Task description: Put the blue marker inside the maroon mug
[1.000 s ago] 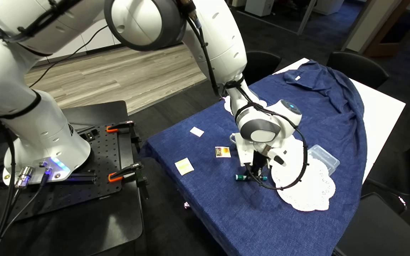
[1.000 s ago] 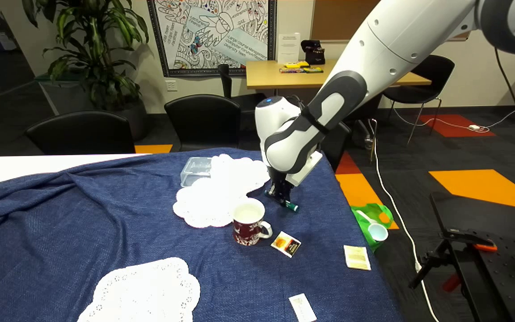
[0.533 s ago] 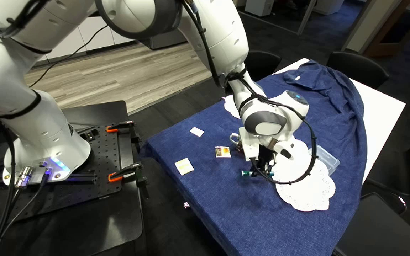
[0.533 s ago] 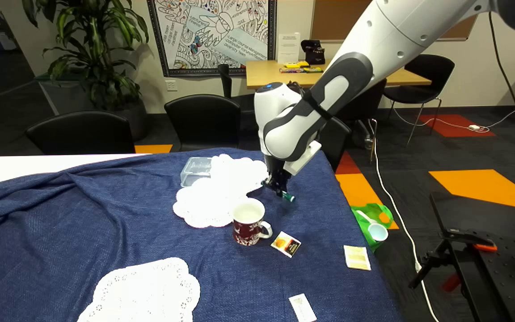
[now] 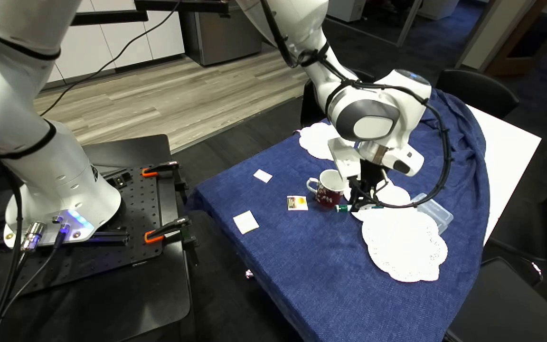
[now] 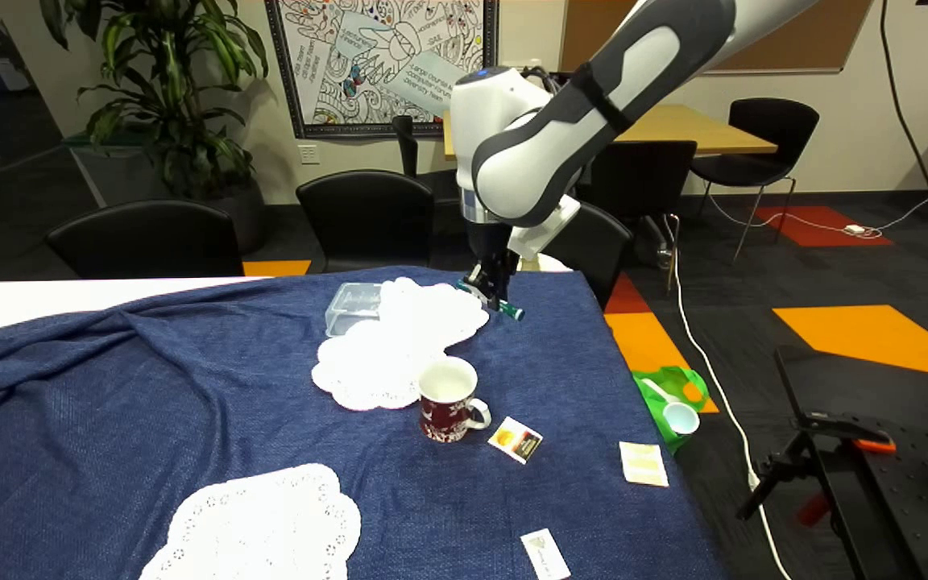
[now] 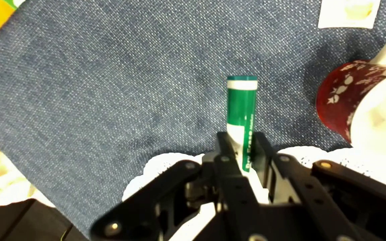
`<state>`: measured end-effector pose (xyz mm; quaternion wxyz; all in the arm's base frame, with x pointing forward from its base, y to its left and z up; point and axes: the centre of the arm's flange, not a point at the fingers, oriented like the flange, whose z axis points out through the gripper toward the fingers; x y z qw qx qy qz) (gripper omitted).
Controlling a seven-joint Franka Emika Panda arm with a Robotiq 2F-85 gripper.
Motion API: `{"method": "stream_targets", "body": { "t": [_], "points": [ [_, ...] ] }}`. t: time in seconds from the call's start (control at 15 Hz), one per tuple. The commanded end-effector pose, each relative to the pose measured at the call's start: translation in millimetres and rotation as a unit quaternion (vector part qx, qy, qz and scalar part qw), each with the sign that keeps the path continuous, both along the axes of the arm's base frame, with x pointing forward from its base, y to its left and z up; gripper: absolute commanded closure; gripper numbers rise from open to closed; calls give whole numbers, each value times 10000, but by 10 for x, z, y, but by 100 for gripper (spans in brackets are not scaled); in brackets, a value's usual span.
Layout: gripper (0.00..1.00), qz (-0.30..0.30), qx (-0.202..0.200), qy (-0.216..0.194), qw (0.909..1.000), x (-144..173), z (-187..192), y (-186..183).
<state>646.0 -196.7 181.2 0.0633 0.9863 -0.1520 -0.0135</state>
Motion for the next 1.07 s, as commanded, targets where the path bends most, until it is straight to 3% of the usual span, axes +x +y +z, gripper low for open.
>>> {"method": "stream_targets", "body": {
  "t": [0.0,0.47,0.53,0.93,1.0],
  "points": [
    [95,149,-120,-57,9998,-200,548,190],
    [95,341,-133,-156,9992,-338,1196,331],
    [80,285,-123,-267,9992,-143,984,265],
    [80,276,-101,-220,9993,-233,1094,282],
    [95,277,-99,-215,9993,-236,1089,284]
  ]
}}
